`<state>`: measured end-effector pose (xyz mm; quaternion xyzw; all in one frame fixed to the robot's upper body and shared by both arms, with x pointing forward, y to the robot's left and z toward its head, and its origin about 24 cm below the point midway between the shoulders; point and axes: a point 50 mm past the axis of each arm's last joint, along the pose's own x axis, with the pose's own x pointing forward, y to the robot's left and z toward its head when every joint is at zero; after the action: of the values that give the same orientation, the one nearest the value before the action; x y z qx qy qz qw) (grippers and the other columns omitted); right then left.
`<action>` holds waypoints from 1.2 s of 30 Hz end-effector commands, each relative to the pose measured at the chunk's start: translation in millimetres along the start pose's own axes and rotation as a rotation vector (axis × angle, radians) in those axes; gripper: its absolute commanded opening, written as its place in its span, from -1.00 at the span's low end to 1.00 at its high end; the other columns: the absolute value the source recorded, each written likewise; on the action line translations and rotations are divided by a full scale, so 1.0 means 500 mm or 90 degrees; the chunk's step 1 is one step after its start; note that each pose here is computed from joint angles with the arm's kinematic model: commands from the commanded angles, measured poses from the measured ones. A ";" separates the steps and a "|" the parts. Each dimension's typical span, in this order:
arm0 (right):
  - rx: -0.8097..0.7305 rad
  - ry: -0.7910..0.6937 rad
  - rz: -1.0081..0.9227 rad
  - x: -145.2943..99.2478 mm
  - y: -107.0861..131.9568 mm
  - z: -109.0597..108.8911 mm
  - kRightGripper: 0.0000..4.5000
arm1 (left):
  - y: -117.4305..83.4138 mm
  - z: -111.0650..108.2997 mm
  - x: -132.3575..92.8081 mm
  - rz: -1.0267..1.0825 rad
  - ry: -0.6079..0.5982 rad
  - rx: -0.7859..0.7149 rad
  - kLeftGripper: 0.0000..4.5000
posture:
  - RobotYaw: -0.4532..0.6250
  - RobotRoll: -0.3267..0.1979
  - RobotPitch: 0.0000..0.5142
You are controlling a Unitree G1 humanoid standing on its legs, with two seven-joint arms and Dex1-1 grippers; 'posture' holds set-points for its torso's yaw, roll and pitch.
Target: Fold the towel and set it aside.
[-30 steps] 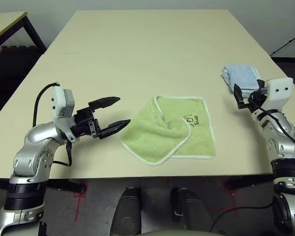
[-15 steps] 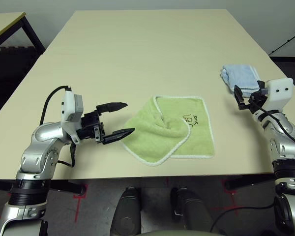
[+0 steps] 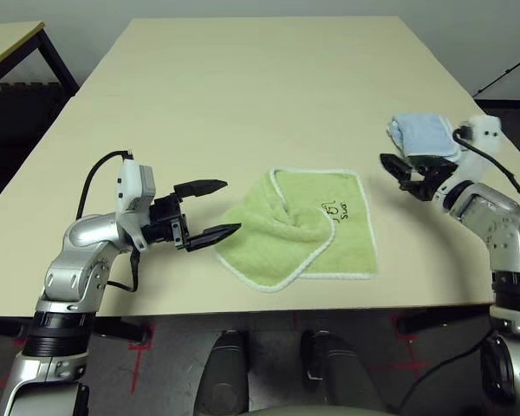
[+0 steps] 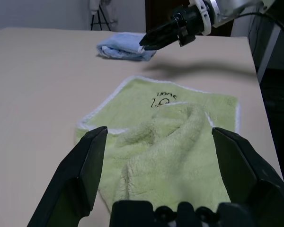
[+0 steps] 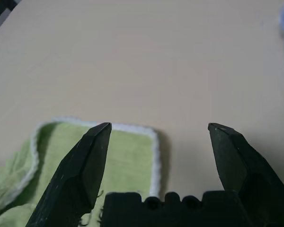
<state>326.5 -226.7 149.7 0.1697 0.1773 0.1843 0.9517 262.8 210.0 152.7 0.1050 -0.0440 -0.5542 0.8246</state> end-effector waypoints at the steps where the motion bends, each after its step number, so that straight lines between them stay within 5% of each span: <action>1: 0.023 0.059 -0.007 0.009 -0.008 -0.013 0.98 | -0.004 -0.002 0.001 -0.005 0.020 0.001 1.00 | 0.23 0.25 -0.51; 27: 0.001 0.165 0.021 0.088 0.006 -0.060 0.98 | -0.025 -0.002 -0.016 0.020 0.045 -0.006 1.00 | 0.34 0.25 -0.36; 30: -0.008 0.174 0.025 0.085 0.006 -0.062 0.71 | -0.024 -0.003 -0.016 0.020 0.046 -0.007 1.00 | 0.34 0.25 -0.36; 36: -0.022 0.179 0.036 0.067 0.005 -0.061 -0.31 | -0.023 -0.005 -0.013 0.018 0.047 -0.009 1.00 | 0.32 0.25 -0.35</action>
<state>347.8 -201.7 121.0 0.1335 0.2829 0.2342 0.9205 251.4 212.9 147.1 0.1119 -0.0145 -0.5361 0.8366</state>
